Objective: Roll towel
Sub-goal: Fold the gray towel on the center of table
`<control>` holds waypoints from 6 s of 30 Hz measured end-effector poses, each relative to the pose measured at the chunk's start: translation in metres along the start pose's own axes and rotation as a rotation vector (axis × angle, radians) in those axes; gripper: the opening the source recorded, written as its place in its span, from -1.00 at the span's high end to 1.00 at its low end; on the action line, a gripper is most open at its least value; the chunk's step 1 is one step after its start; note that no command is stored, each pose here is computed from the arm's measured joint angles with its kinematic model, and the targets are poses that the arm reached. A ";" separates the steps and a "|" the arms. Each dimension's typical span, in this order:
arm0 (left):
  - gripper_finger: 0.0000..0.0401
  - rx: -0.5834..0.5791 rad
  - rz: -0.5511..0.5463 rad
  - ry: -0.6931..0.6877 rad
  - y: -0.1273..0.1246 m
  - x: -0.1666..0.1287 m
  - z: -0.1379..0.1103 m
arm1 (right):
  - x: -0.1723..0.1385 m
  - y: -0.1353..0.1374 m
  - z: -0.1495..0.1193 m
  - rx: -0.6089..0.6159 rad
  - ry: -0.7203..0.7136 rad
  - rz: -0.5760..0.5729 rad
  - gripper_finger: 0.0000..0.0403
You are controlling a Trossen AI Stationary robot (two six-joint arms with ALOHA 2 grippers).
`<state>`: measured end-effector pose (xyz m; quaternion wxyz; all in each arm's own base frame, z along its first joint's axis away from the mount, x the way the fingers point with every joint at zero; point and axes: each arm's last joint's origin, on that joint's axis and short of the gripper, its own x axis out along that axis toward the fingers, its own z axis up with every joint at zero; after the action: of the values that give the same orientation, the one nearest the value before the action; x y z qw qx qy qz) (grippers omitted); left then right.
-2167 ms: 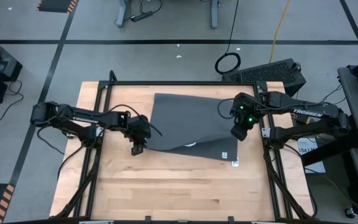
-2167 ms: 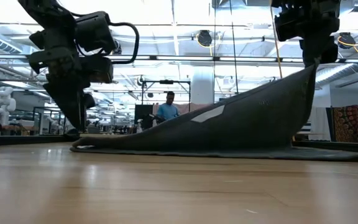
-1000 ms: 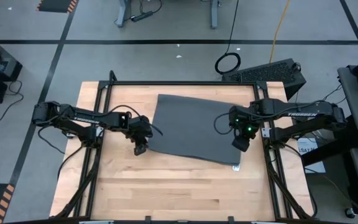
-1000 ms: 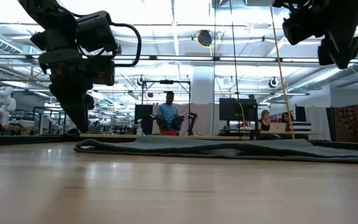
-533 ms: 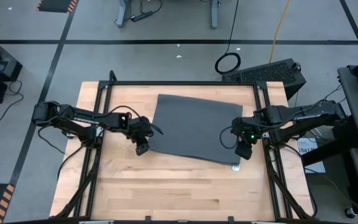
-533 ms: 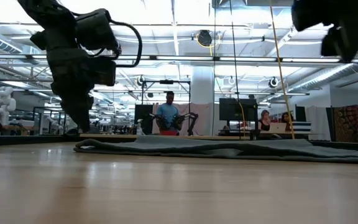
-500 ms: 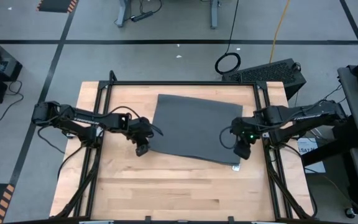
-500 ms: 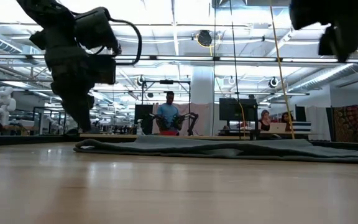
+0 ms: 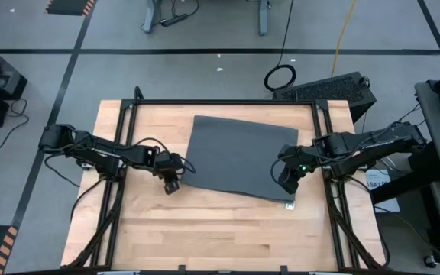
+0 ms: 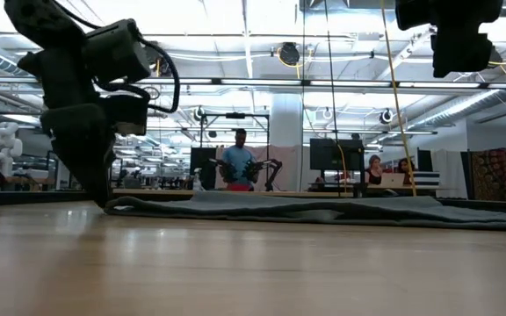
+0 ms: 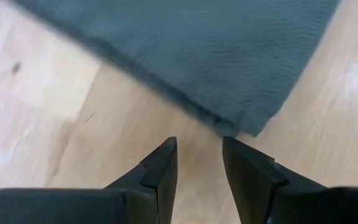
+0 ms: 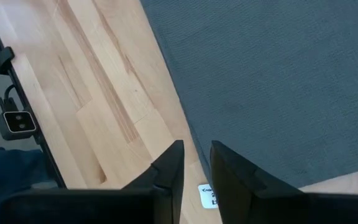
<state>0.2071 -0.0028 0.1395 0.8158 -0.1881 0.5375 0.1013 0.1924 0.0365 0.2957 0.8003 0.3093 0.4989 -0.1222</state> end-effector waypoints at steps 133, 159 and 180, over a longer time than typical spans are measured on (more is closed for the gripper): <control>0.25 -0.322 0.010 -0.093 -0.010 0.048 0.052 | 0.085 -0.087 0.054 0.458 -0.013 -0.146 0.98; 0.26 -0.369 0.093 -0.114 0.044 -0.014 0.090 | 0.185 -0.032 0.025 0.452 0.260 -0.054 0.98; 0.26 -0.831 -0.146 -0.268 -0.082 -0.003 0.067 | 0.096 -0.074 0.070 0.196 0.150 -0.169 0.98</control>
<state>0.2918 -0.0499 0.1823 0.7385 -0.5227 0.3260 0.2741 0.2511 -0.0538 0.2062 0.7136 0.3513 0.5671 -0.2139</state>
